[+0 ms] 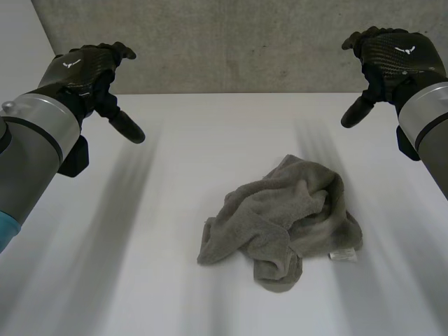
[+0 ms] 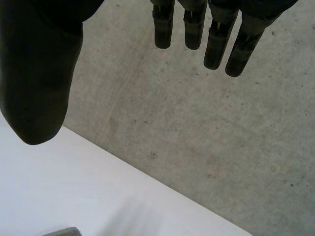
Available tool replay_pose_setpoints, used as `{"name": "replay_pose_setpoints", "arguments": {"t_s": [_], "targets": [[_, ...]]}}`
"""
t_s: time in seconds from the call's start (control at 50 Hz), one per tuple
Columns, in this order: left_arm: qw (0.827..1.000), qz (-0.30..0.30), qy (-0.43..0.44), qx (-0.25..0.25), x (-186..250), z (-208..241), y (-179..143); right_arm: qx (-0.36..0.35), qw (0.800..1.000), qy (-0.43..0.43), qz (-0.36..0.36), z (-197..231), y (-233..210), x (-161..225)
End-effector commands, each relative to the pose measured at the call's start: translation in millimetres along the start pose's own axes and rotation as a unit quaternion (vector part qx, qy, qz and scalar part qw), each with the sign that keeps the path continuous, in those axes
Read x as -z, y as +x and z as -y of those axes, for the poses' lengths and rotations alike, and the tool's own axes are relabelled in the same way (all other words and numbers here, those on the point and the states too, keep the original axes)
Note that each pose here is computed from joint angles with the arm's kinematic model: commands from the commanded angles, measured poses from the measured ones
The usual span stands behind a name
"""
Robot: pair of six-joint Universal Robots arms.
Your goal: Fold the towel.
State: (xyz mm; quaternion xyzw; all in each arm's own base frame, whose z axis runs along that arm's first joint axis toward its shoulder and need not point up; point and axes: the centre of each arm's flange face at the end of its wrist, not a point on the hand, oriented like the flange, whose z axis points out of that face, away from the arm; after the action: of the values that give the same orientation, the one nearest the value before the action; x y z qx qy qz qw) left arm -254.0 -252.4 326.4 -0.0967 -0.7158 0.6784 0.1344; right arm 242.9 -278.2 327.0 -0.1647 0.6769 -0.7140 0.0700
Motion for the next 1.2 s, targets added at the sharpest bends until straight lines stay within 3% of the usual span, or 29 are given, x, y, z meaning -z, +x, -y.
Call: {"name": "replay_pose_setpoints", "arguments": {"t_s": [0.02,0.2,0.24,0.3,0.34,0.48,0.64,0.84,0.98,1.04,1.14,1.2], "targets": [[1.000,-0.010,-0.003,-0.001,2.1,-3.3,4.6,0.002,1.000,-0.003,-0.012,-0.6,8.8,-3.7],[0.997,-0.053,-0.049,-0.012,0.7,-39.1,32.3,0.056,0.998,-0.005,0.021,-3.7,3.6,-10.8],[0.996,-0.064,-0.064,-0.022,-1.0,-51.6,39.0,0.130,0.989,-0.040,0.065,-28.9,-5.4,-18.3],[0.990,-0.092,-0.091,-0.056,-0.8,-75.7,54.0,0.162,0.981,-0.059,0.085,-42.9,-9.1,-21.1],[0.985,-0.109,-0.108,-0.074,1.5,-89.8,62.9,0.214,0.966,-0.092,0.112,-67.4,-14.1,-25.6],[0.961,-0.149,-0.199,-0.123,8.7,-162.5,85.6,0.237,0.945,-0.165,0.153,-132.9,-23.8,-38.9],[0.951,-0.168,-0.223,-0.133,20.9,-185.0,95.1,0.232,0.929,-0.224,0.181,-179.0,-35.5,-38.6],[0.958,-0.168,-0.196,-0.124,19.2,-175.0,96.6,0.208,0.927,-0.239,0.200,-171.0,-35.3,-32.1],[0.967,-0.159,-0.162,-0.115,14.7,-151.6,93.6,0.201,0.944,-0.182,0.188,-120.6,-31.8,-25.1],[0.976,-0.145,-0.120,-0.108,9.4,-119.3,85.0,0.205,0.947,-0.164,0.186,-106.8,-31.0,-21.8],[0.991,-0.095,-0.029,-0.086,-3.1,-58.2,54.0,0.204,0.968,-0.011,0.144,-34.5,-24.9,-2.9],[0.995,-0.060,0.020,-0.077,-4.7,-23.6,29.5,0.197,0.970,0.024,0.140,-22.6,-25.5,4.3]]}}
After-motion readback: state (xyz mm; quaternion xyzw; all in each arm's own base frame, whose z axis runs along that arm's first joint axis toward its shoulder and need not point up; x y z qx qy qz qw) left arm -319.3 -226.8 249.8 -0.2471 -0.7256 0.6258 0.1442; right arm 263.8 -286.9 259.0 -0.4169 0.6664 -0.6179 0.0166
